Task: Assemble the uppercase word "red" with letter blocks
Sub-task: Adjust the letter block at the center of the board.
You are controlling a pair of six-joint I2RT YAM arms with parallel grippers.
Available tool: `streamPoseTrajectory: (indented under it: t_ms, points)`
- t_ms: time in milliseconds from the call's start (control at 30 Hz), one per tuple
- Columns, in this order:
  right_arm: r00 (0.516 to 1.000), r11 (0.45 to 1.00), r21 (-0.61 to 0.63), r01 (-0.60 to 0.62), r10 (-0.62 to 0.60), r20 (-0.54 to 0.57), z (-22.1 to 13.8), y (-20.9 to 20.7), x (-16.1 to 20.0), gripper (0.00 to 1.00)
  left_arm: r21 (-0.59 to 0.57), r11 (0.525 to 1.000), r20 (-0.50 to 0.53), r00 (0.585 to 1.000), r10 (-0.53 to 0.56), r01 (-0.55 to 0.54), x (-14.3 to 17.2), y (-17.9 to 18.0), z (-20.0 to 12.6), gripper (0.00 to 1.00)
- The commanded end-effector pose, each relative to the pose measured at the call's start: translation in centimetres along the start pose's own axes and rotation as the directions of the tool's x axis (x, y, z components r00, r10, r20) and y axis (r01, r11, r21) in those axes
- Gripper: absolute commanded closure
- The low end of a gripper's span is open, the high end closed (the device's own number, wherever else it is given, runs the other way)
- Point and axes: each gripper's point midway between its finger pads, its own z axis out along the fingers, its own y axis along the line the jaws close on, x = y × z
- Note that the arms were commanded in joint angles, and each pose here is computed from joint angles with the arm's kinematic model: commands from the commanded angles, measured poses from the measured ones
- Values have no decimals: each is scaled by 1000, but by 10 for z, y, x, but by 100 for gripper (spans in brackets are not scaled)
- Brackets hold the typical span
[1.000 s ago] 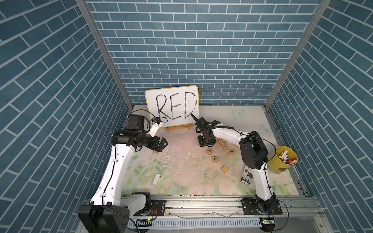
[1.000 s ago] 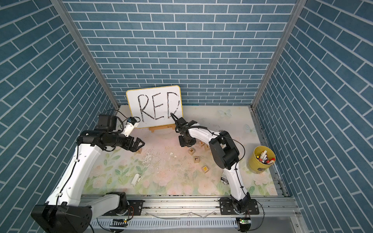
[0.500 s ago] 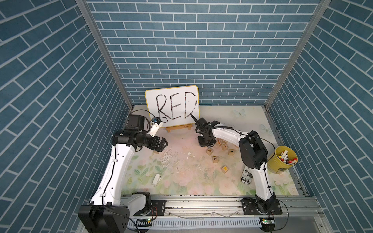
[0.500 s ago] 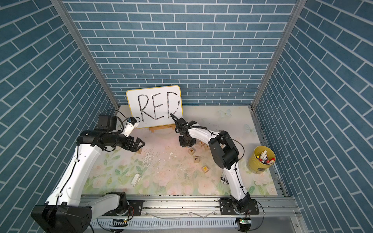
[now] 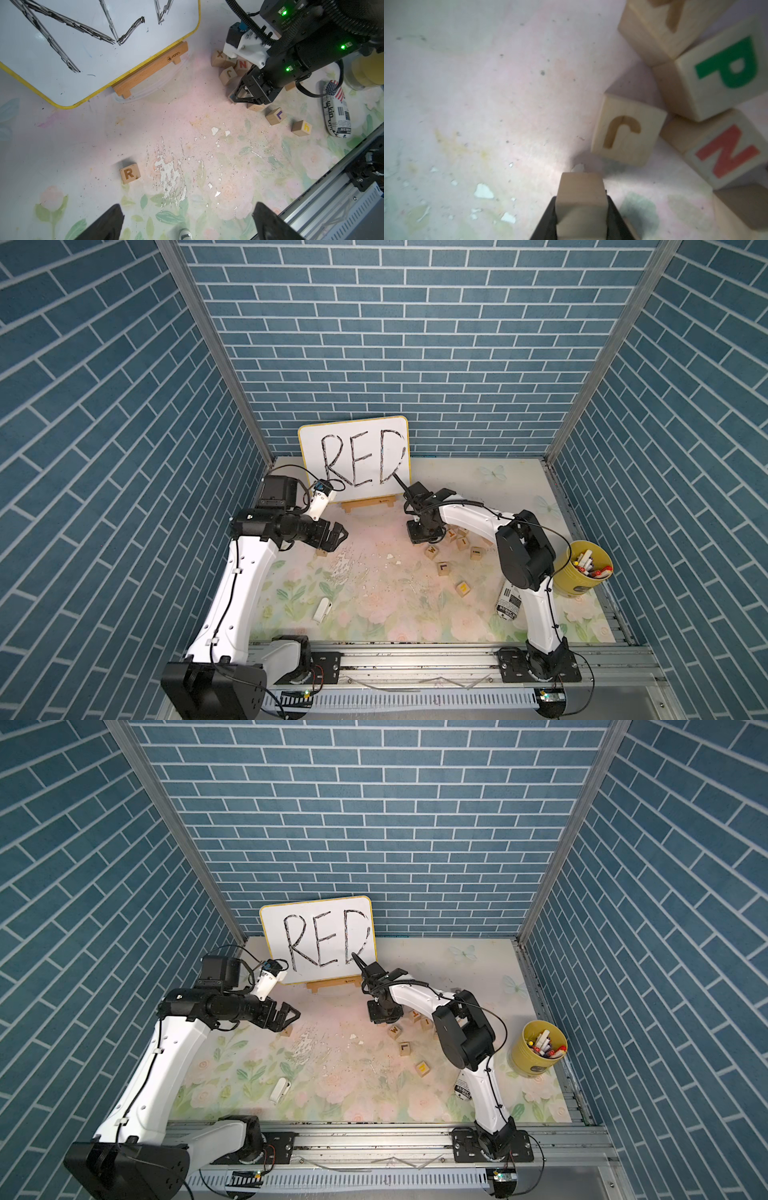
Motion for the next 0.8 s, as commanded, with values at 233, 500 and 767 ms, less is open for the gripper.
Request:
streamPoseTrajectory:
  t_ms: [233,500,767]
  points:
    - [991,893,-450,-11,70,115,-113,55,-26,68,169,973,241,964,113,-156,-51,-42,-29,1]
    - [988,692,-722,-4,116,105,-180,90,-37,67,237,927,408,895,178,-292,-80,-67,-53,1]
    - [988,493,-870,-11,138,66,-228,121,-46,66,334,872,483,859,166,-357,-94,-82,-54,1]
